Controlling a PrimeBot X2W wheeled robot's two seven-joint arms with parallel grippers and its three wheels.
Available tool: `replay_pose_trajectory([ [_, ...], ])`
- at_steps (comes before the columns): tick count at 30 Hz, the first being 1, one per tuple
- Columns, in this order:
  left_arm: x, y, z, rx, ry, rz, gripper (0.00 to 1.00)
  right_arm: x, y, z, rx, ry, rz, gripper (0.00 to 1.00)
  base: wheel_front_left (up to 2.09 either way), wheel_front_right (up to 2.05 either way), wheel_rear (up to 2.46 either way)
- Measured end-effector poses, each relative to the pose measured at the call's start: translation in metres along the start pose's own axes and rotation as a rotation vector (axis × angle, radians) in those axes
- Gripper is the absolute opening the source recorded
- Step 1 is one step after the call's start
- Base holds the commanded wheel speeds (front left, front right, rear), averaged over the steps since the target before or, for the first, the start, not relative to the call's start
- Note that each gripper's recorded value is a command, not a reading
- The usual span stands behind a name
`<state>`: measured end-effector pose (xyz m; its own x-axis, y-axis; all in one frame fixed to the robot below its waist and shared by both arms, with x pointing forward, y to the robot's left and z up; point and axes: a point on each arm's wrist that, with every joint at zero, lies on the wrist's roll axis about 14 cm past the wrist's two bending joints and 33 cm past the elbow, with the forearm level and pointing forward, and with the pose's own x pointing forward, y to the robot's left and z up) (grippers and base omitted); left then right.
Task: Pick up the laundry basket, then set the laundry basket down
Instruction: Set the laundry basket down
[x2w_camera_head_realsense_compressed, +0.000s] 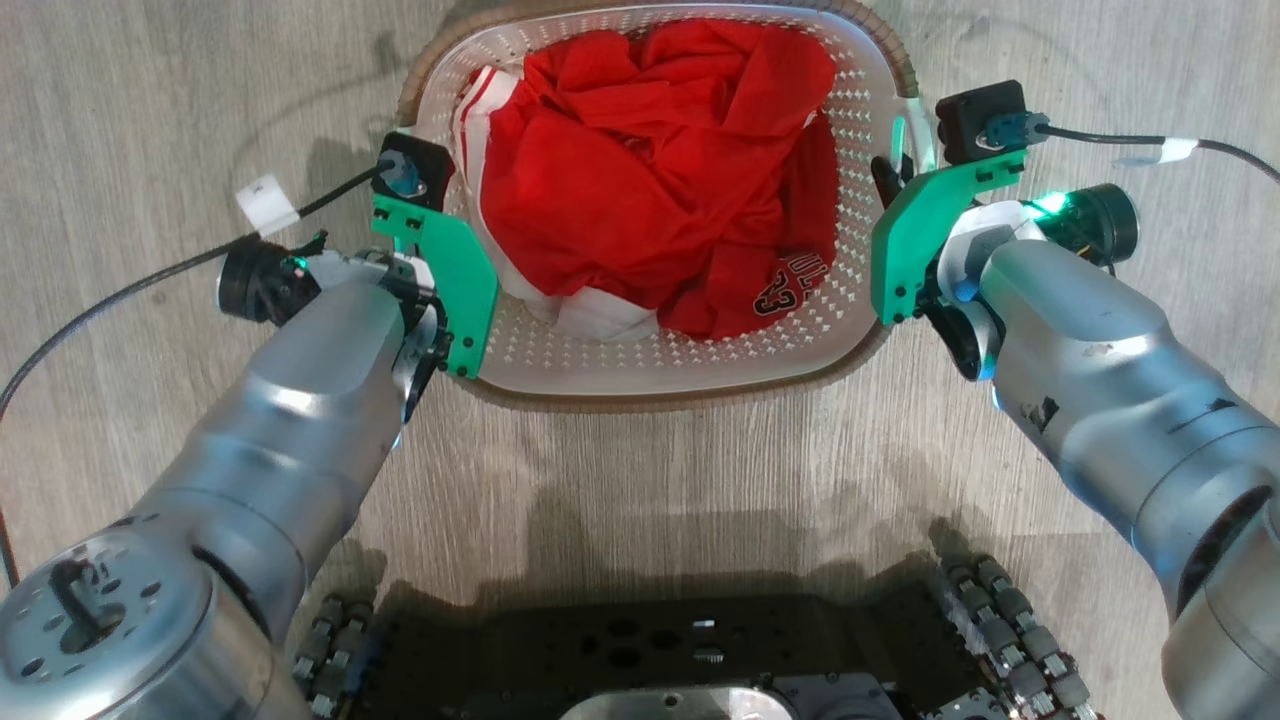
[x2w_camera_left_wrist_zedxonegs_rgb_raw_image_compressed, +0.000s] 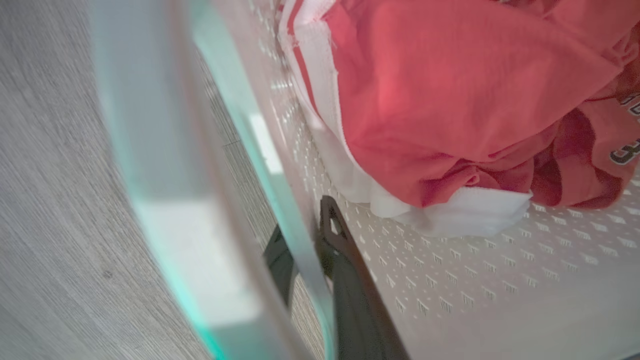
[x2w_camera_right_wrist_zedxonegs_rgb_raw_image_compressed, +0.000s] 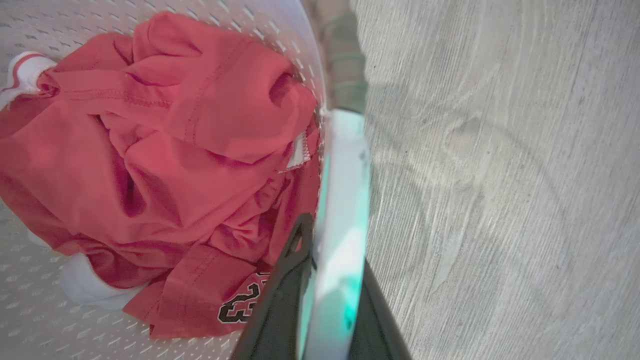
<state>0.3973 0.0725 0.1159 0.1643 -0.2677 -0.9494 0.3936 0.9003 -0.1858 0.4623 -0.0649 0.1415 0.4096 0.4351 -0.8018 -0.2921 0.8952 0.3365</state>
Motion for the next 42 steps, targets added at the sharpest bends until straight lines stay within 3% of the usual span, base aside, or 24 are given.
replay_pose_trajectory([
  [11,0.001,0.002,0.001,-0.001,-0.004,0.006,0.0,0.003,-0.001,0.003,0.008,-0.005,0.0,0.0,0.0,0.0,0.0],
  [12,0.001,0.003,0.001,-0.001,-0.004,0.011,0.0,0.003,-0.001,0.003,0.009,-0.005,-0.002,0.18,0.0,0.0,0.0],
  [13,0.001,0.004,0.002,-0.003,-0.005,0.019,0.28,0.003,-0.002,0.003,0.011,-0.005,-0.005,0.49,0.0,0.0,0.0],
  [14,0.002,0.005,0.003,0.0,-0.009,0.027,0.77,0.003,-0.003,0.002,0.008,-0.003,-0.007,1.0,0.0,0.0,0.0],
  [15,0.002,0.005,0.005,0.013,-0.009,0.034,1.0,0.003,-0.003,0.001,0.008,0.001,-0.008,1.0,0.0,0.0,0.0],
  [29,-0.006,0.01,0.015,0.031,-0.038,0.073,1.0,-0.002,-0.004,0.008,-0.002,-0.008,-0.022,1.0,0.0,0.0,0.0],
  [42,-0.04,0.005,0.018,0.053,-0.083,0.103,1.0,-0.033,0.008,0.028,0.002,-0.057,-0.034,1.0,0.0,0.0,0.0],
])
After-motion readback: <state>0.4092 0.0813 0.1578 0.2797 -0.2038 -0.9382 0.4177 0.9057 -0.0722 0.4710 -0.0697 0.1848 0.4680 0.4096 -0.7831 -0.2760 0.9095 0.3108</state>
